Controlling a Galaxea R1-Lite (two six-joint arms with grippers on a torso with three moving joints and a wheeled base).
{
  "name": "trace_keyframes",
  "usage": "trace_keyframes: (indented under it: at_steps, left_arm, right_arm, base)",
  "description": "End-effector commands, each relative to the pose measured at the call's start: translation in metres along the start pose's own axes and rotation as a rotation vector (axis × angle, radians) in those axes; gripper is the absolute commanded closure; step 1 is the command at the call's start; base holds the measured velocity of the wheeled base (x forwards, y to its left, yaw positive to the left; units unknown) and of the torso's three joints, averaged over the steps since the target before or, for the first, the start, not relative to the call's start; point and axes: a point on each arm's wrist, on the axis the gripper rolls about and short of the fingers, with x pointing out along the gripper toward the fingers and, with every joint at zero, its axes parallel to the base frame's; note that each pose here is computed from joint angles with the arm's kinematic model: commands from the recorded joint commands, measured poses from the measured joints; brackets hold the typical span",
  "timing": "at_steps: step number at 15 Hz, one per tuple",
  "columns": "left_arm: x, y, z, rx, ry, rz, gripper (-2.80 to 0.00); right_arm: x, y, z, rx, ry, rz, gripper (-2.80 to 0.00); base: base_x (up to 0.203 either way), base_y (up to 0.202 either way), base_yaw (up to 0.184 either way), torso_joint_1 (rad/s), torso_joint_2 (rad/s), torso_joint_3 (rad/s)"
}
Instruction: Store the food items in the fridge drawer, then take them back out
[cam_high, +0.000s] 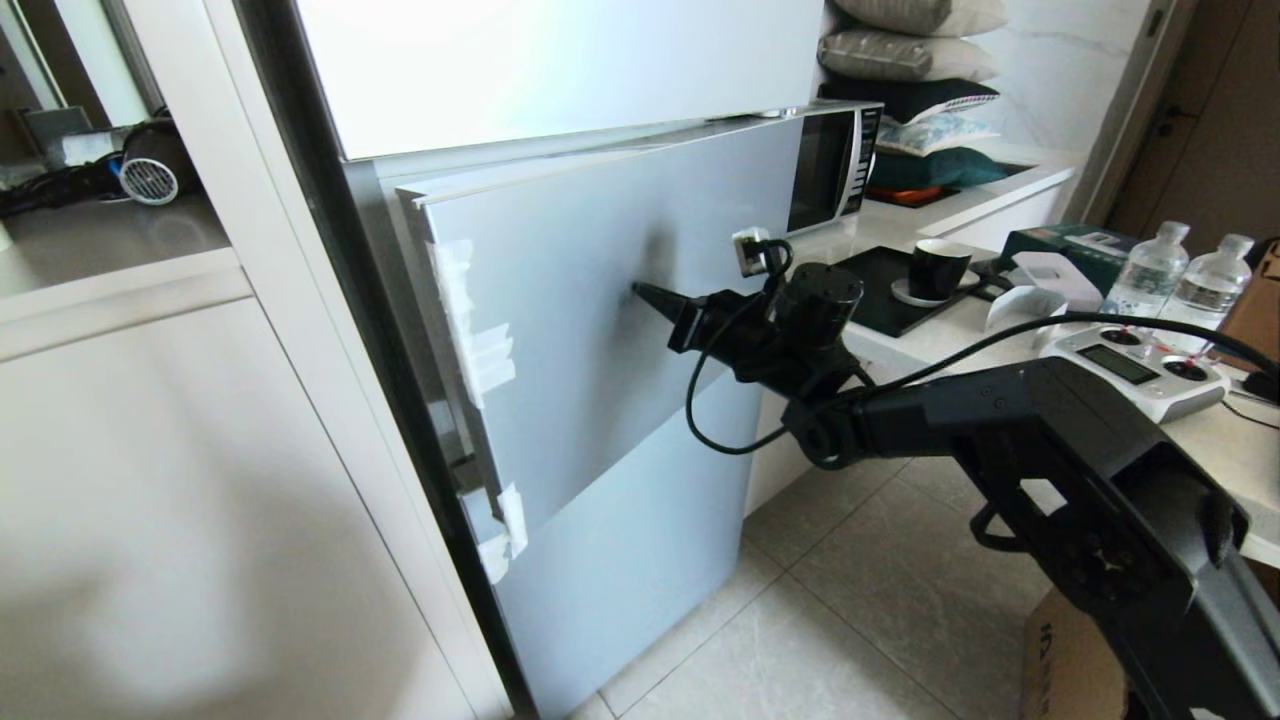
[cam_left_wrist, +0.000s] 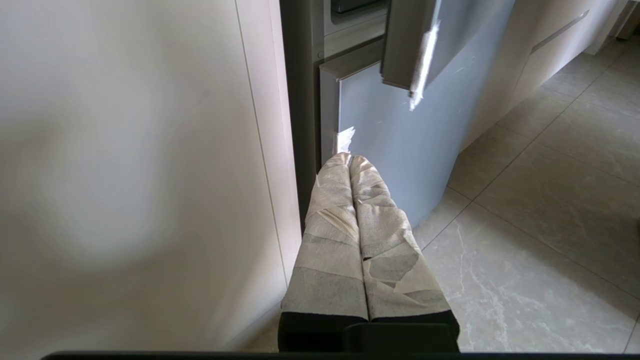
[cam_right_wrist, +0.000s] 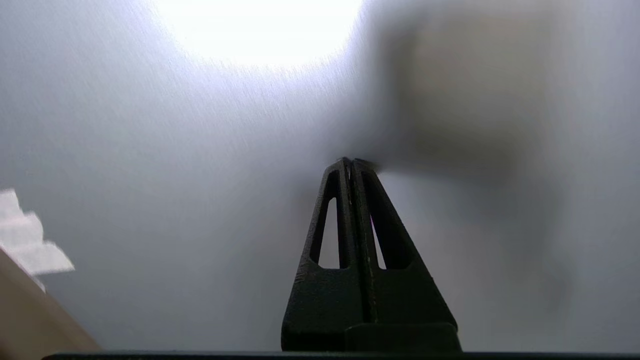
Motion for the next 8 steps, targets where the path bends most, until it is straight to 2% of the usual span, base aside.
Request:
trace_keyframes:
  at_steps: [1, 4, 8]
  left_arm:
    - [0.000, 0.000, 0.000, 0.000, 0.002, 0.000, 0.00]
    - [0.000, 0.000, 0.000, 0.000, 0.002, 0.000, 0.00]
    - [0.000, 0.000, 0.000, 0.000, 0.002, 0.000, 0.00]
  right_arm:
    - [0.004, -0.006, -0.020, 0.015, 0.025, 0.018, 0.00]
    - [0.003, -0.009, -0.030, 0.031, 0.064, 0.039, 0.00]
    - [0.003, -0.009, -0.031, 0.024, 0.058, 0.054, 0.00]
  base:
    - [0.000, 0.000, 0.000, 0.000, 0.00, 0.000]
    - [0.000, 0.000, 0.000, 0.000, 0.00, 0.000]
    - [0.000, 0.000, 0.000, 0.000, 0.00, 0.000]
